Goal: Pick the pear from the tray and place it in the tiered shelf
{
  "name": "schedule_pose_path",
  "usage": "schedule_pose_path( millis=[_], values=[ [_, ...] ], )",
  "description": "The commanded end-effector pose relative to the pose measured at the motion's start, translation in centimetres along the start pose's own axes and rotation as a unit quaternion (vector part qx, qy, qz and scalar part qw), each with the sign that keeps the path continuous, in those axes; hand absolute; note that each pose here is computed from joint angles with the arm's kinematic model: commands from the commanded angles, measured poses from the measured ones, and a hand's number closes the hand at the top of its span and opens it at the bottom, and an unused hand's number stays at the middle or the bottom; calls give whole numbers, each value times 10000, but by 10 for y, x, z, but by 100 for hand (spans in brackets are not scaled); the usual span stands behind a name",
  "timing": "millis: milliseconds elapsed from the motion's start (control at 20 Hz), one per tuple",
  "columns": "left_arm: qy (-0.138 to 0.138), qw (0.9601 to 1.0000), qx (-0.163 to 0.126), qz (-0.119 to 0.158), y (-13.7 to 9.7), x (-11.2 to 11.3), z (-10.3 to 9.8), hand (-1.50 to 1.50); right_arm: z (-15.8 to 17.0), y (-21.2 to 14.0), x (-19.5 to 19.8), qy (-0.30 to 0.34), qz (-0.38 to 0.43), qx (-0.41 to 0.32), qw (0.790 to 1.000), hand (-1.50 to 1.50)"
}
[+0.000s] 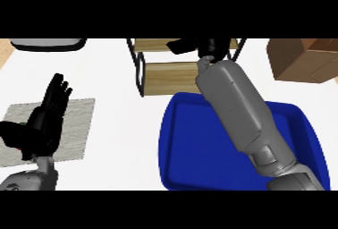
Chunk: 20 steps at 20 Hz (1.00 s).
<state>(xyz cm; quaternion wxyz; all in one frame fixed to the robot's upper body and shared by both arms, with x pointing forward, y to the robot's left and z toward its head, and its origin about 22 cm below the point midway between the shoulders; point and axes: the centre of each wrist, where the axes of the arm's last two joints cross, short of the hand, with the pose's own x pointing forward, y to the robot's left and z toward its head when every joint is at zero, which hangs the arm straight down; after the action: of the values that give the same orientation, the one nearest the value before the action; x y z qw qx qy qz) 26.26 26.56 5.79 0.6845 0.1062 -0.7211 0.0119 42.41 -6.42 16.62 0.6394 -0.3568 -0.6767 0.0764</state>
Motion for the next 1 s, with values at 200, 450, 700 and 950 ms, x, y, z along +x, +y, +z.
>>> schedule_pose_path(
  millis=[200,450,700,950],
  values=[
    [25,10000,47,-5,-14,3,13,0,-7,-28,20,-362,-971,-472,9935,-150],
    [135,9998,94,58,5,-9,9,0,-11,-70,20,-2,-1073,-981,9894,-150],
    [89,9997,214,3,4,4,9,0,-5,-121,-3,554,-1227,-1245,9830,-150],
    [60,9996,269,-39,18,-8,8,0,28,-180,-33,710,-1160,-1209,9833,-150]
  ],
)
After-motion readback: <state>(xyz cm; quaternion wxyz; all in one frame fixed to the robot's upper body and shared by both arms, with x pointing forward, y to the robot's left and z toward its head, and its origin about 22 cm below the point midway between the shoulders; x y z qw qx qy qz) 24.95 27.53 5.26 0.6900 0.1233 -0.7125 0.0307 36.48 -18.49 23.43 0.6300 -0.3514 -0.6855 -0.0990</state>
